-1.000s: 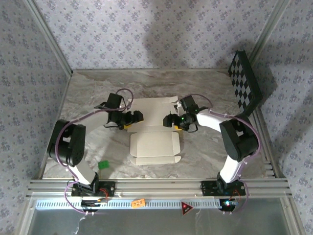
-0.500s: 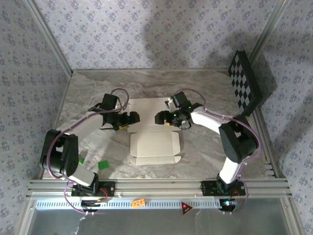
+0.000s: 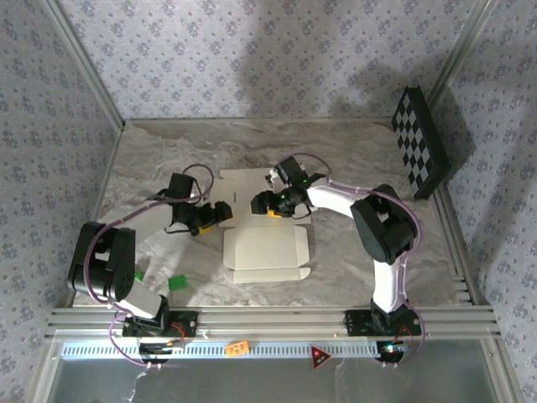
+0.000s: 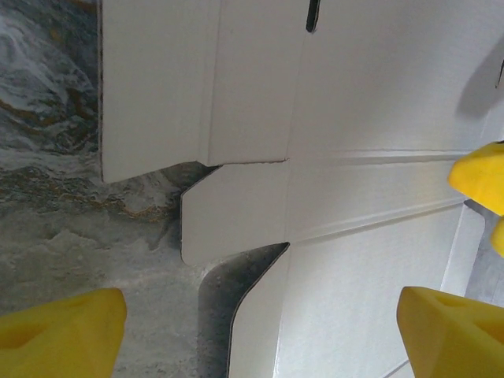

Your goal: Fold the paper box

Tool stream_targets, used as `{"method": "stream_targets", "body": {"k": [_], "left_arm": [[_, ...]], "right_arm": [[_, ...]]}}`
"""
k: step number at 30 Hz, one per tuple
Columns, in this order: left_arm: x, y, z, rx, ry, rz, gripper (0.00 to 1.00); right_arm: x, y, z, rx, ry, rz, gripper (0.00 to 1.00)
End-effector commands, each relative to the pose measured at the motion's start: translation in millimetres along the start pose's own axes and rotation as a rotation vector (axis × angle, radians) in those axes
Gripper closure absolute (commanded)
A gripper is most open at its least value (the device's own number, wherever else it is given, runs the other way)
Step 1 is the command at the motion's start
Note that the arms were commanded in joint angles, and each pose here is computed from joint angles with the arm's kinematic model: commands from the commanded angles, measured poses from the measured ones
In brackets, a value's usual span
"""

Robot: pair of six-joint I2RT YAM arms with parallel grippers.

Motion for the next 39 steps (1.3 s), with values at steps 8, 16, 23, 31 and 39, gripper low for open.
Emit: {"method": "stream_targets", "body": {"k": [8,16,23,31,39], "left_arm": [[12.5,-1.3,3.3,-0.004,0.047,-0.057,0.12],[14.3,-7.4,7.3,-0.001,0.05,-0.093,0.17],[16.6,-8.9,7.4,-0.012,0.05,-0.127,0.22],[9.0,-11.3,3.7,-0.012,0.033,-0.147,0.28],[-4.9,-21.1,-0.7,0.007,0.028,-0.181,0.38]], "right_arm": [[20.7,-14.6,-7.2,0.06,0.053,-0.011,0.32],[23.7,-21.1,-16.8,0.074,0.072,-0.024,0.32],[24.0,-20.9,-19.0,0.08,0.068,-0.026,0.32],[23.7,-16.0,-18.3,0.074,0.06,-0.021,0.33],[26.8,-13.5,-18.0,0.071,0.062,-0.018,0.33]]}}
Point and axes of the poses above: each hand's point on the last joint's axis, 136 mm out from that joint toward the fingers, its own x axis out along the fingers, its own y axis along the line the jaws close on, z = x × y, the point moved 7 cm from there along -x, back along the fingers, and after that the axes turned 14 degrees about -x, right-handed, at the moved point
